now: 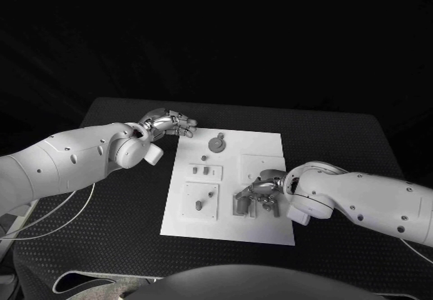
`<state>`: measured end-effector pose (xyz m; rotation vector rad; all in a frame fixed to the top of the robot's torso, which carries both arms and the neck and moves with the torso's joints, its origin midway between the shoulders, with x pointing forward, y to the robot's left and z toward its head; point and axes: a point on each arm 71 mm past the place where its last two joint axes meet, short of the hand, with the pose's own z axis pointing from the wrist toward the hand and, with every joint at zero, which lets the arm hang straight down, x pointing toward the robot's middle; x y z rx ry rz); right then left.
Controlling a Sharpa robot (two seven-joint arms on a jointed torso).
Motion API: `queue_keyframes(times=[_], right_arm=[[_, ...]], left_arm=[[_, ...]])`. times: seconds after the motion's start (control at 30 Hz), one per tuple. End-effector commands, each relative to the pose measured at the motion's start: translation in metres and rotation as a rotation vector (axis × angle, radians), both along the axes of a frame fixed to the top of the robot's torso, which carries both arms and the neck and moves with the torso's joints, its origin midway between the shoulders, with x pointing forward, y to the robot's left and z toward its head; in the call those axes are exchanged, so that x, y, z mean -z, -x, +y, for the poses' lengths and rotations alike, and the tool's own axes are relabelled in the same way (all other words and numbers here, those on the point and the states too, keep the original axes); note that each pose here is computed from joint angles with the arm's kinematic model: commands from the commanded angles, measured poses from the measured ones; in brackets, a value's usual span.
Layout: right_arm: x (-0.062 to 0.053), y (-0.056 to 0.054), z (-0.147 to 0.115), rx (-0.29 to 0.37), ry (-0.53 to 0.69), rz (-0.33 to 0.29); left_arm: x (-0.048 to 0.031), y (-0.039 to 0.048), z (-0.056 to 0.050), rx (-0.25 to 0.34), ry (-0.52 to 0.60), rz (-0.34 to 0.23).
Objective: Assemble the parts on the task board
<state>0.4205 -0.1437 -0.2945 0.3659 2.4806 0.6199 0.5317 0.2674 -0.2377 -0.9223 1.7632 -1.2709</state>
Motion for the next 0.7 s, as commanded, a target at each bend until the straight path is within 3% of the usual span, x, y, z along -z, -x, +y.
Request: queue_keyframes(times=[0.03, 0.7], right_arm=[[0.0023, 0.0021, 0.0011, -0.027, 0.009, 0.011], [0.0034, 0.0026, 0.0034, -0.038, 0.01, 0.016]], left_arm=[[-0.0011, 0.0003, -0.0022, 0.012, 0.014, -0.003], [-0.001, 0.0005, -0.0017, 0.012, 0.013, -0.001]])
